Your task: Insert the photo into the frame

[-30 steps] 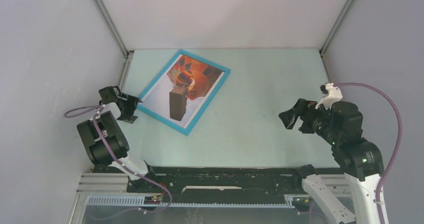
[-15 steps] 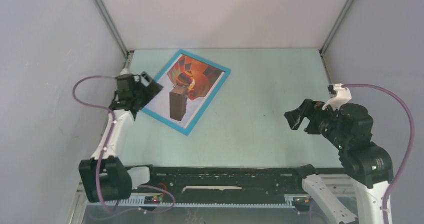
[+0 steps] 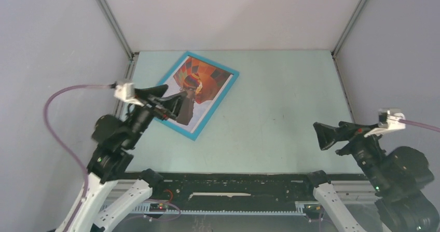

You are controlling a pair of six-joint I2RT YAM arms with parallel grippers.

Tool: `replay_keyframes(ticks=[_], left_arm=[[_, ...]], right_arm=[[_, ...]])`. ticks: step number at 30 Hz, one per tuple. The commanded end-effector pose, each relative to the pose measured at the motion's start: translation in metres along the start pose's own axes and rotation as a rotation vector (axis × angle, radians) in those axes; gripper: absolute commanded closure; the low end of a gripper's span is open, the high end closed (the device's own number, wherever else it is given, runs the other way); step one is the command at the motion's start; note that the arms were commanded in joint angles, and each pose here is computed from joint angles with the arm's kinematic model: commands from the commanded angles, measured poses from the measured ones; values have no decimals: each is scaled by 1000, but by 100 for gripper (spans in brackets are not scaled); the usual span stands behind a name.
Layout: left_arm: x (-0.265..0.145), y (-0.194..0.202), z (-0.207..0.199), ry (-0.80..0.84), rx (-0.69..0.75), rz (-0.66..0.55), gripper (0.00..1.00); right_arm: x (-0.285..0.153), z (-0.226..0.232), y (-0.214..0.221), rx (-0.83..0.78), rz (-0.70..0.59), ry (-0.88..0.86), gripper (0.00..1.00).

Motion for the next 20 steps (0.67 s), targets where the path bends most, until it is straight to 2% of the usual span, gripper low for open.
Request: replay_keyframes(ticks=[1,5,8,16,20], left_arm=[[-44,-72,-25,93,60,-278,0],[-85,-103,-35,122,87,-409,0],[-104,-115,-36,116,99,-463,0],[-111,-111,-32,92,77,-460,0],[-108,-108,-31,91,61,-448,0]], right_arm=[[-25,2,-26,-20,-158,16,0],[-38,0,-34,-17,-243,29,0],[-45,0,-38,-16,-284,24,0],[-53,1,-39,9,-312,24,0],[-50,2,-38,18,-285,23,1]])
Point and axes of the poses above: each gripper's point midway between its finger pads, its own x axis out along the fingers, its own z axis along the line the jaws close on, y = z × x, the point moved 6 cm from there along -x, back along the fingers, and after that the axes turned 2 degrees about x, right-handed, at the moved point
